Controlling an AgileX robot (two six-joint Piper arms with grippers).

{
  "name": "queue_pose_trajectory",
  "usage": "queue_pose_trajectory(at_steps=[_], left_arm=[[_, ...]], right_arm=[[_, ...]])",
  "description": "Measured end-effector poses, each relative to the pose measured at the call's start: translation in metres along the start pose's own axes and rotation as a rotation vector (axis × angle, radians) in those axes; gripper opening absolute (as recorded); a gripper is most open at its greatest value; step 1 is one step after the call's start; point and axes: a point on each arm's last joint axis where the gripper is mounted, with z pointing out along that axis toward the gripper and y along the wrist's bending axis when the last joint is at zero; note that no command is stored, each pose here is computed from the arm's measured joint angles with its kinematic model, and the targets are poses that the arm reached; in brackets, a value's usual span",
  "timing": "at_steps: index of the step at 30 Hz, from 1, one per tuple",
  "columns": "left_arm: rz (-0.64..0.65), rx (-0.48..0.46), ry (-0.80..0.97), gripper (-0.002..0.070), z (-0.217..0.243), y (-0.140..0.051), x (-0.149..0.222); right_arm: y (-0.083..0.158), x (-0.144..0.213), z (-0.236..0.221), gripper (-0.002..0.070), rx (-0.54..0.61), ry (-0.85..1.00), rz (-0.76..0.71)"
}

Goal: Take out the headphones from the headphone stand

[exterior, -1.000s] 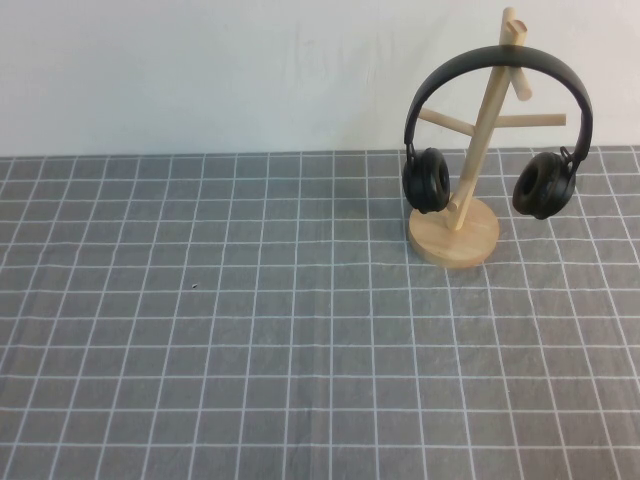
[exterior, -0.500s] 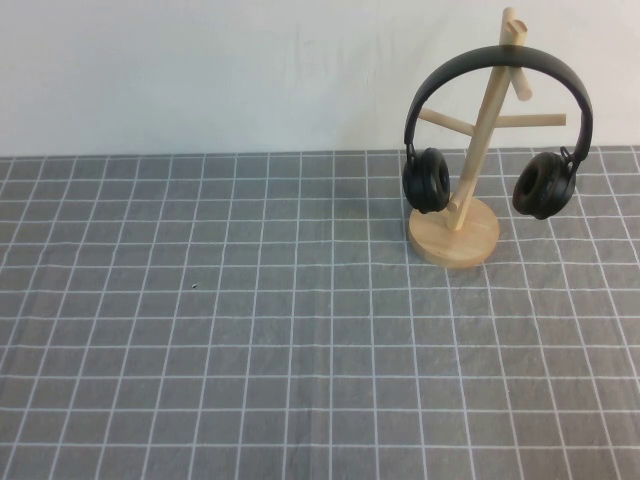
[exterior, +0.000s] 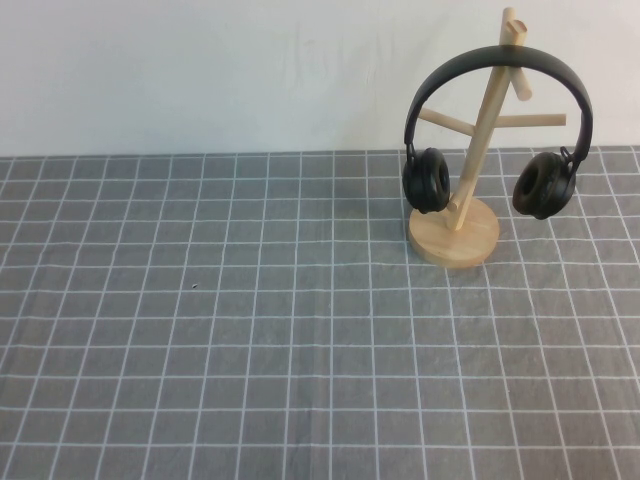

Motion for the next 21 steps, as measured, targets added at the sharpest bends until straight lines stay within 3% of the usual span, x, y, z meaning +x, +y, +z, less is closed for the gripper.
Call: queue_pose_trajectory(at_steps=[7,12,16,21], left_arm=[[0.0,0.0,0.0,-0.0004,0.0,0.0,0.0],[0.0,0.0,0.0,-0.0004,0.0,0.0,0.0],[0.0,0.0,0.0,-0.0004,0.0,0.0,0.0],[0.0,0.0,0.0,-0.0004,0.0,0.0,0.0]], right_arm=[[0.004,-0.015,-0.001,-0.0006,-0.085,-0.156,0.473],[0.003,-0.019,-0.002,-0.0006,-0.085,-0.2,0.542],[0.011,-0.019,-0.003,-0.0006,-0.134,-0.096,0.536],[0.031,-0.042,-0.003,-0.0002,-0.19,0.109,0.397]])
